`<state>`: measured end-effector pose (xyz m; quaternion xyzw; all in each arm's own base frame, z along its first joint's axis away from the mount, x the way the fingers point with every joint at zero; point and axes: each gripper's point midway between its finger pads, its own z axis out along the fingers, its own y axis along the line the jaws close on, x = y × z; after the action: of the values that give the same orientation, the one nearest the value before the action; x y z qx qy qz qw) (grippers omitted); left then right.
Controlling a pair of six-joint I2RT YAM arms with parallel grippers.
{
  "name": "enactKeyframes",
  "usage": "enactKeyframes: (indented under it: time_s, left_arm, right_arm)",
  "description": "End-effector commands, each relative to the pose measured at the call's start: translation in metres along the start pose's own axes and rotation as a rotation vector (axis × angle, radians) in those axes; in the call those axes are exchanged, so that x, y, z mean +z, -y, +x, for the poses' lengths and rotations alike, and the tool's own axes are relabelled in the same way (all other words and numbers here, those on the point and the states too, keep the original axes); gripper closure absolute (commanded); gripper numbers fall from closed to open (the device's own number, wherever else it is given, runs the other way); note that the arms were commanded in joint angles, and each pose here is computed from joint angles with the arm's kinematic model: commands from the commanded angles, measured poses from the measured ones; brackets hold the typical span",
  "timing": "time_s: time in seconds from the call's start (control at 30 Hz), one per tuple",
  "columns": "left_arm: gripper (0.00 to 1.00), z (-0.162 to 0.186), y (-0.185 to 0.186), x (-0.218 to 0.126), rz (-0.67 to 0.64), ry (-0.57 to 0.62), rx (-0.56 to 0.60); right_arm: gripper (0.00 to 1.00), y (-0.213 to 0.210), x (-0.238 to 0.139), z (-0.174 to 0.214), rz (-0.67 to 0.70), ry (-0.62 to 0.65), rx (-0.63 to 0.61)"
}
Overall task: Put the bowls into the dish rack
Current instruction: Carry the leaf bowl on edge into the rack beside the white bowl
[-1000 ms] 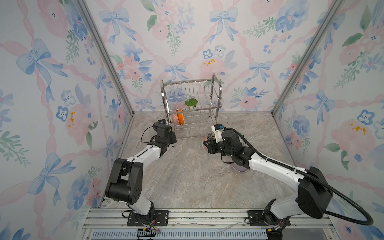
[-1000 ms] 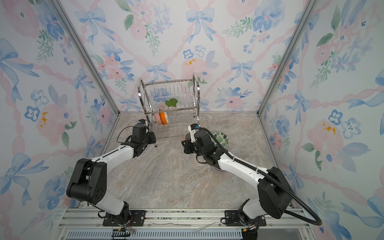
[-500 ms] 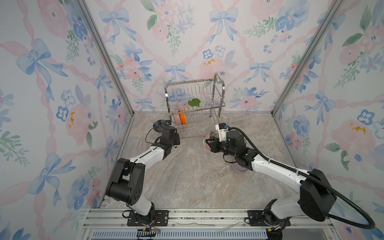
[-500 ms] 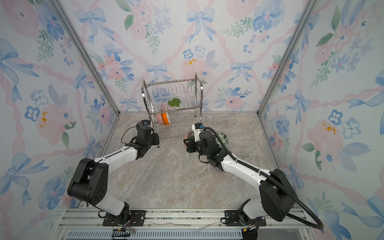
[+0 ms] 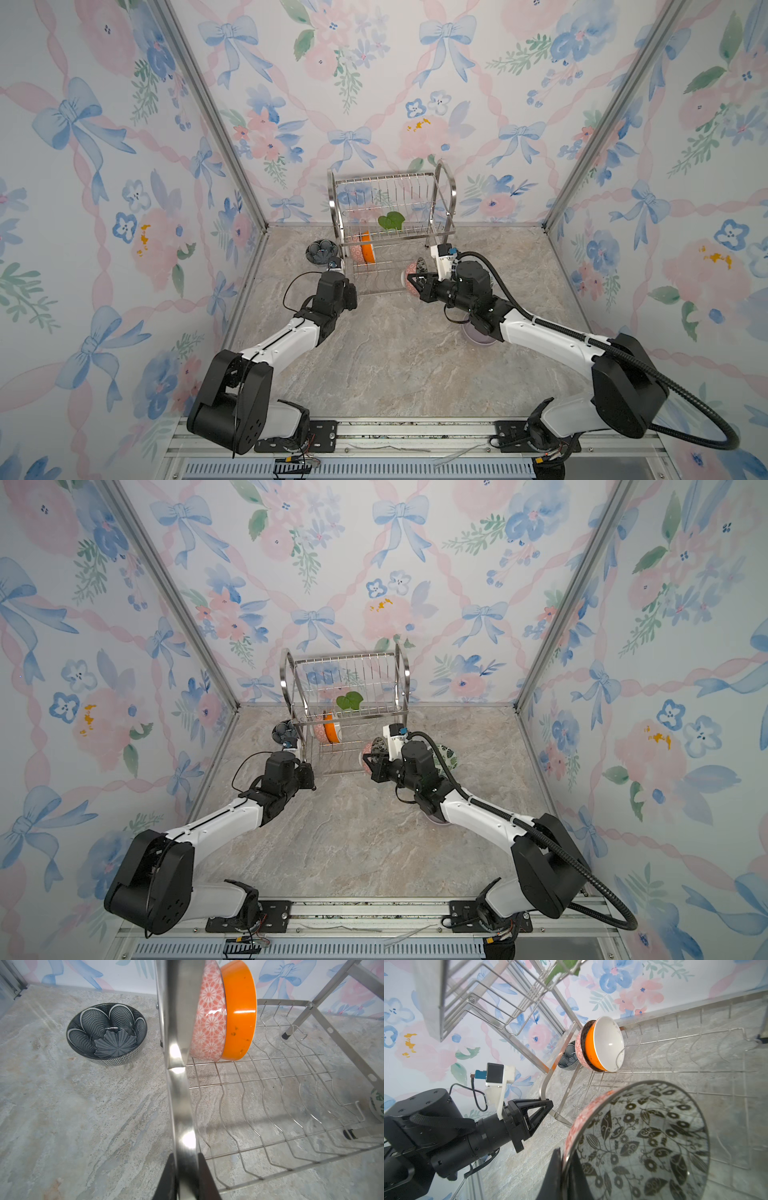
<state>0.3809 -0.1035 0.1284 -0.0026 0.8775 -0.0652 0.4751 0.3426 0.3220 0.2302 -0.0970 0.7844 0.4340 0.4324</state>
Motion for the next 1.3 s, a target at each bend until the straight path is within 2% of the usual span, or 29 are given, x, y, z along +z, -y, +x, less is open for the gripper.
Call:
enactKeyframes:
  time_s: [0.0, 0.23, 0.47, 0.63, 1.27]
  left_arm:
    - [1.00, 0.002, 0.011, 0.000, 0.053, 0.002, 0.061]
    - [1.00, 0.010, 0.013, 0.006, 0.064, -0.021, 0.106]
    - [1.00, 0.013, 0.013, 0.008, 0.064, -0.030, 0.121]
    - [1.00, 0.013, 0.013, 0.011, 0.060, -0.034, 0.126]
    - [1.00, 0.020, 0.007, 0.013, 0.032, -0.048, 0.150]
  right_arm:
    - [1.00, -0.013, 0.012, -0.022, -0.093, 0.091, -0.016]
    - [1.00, -0.006, 0.043, -0.017, -0.145, 0.107, 0.029]
    - [1.00, -0.002, 0.065, -0.019, -0.161, 0.124, 0.014]
    - [1.00, -0.001, 0.082, -0.029, -0.183, 0.144, -0.022]
    - [1.00, 0.049, 0.130, -0.073, -0.224, 0.222, 0.029]
